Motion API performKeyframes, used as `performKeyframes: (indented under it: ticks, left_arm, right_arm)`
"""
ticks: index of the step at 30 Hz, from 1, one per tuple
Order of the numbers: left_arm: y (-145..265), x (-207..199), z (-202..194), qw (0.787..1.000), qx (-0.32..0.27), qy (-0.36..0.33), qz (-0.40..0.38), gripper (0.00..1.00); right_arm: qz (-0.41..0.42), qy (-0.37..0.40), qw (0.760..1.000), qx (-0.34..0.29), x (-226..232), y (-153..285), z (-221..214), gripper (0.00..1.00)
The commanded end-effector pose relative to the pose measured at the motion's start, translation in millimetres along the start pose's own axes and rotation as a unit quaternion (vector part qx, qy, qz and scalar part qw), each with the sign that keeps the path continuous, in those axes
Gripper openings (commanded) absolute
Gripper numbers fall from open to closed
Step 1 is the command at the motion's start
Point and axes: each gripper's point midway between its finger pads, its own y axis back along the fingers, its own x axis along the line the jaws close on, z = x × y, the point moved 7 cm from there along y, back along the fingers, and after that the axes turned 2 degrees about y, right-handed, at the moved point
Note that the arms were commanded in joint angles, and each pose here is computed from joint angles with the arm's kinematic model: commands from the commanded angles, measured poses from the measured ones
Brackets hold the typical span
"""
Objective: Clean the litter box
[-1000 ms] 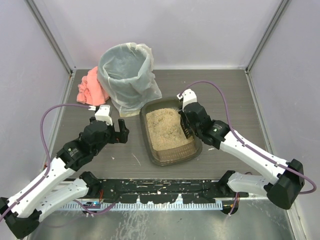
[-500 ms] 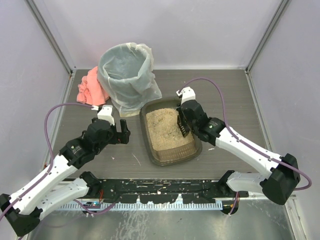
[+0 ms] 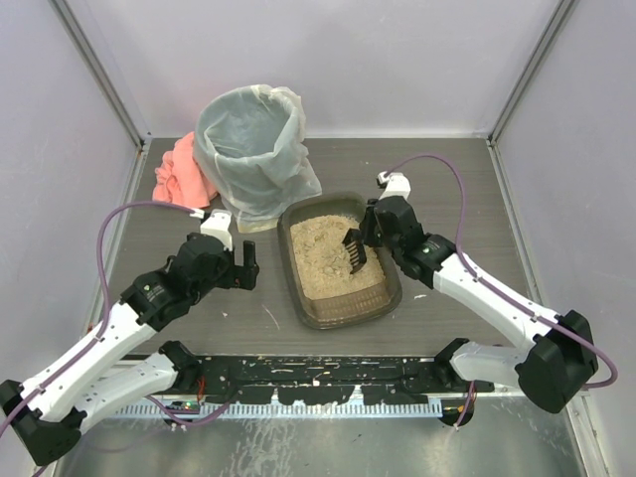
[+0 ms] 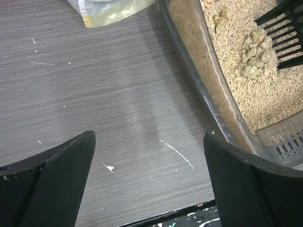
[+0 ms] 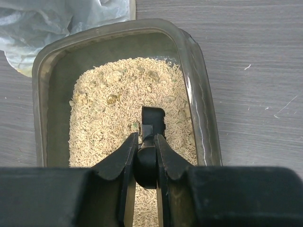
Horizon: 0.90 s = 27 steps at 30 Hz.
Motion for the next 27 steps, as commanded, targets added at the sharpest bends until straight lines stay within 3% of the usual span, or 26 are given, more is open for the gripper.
performKeyframes:
  ticks: [1,10,21,27]
  left_arm:
    - [2.7,-5.0,7.6,1.0,-0.005,0.006,-0.014,0.98]
    - [4.0,-4.8,12.4,1.0,-0.012,0.004,-0.01,0.98]
    - [4.7,-2.5,12.5,1.0,-0.008,-0.012,-0.003,0.98]
    - [6.6,-1.5,15.1,1.0,-0.006,-0.019,0.002,0.98]
  right_arm:
    - [0.032,-0.107,0.993,-0.03,13.5,4.7,6.9,0.01]
    - [0.007,-0.186,0.982,-0.028,8.4,-7.6,-13.7,0.01]
    - [-0.008,-0.254,0.964,-0.073,-7.6,-18.2,-34.8,0.01]
    - [0.056,-0.301,0.947,-0.098,-19.1,-18.8,-32.8,0.01]
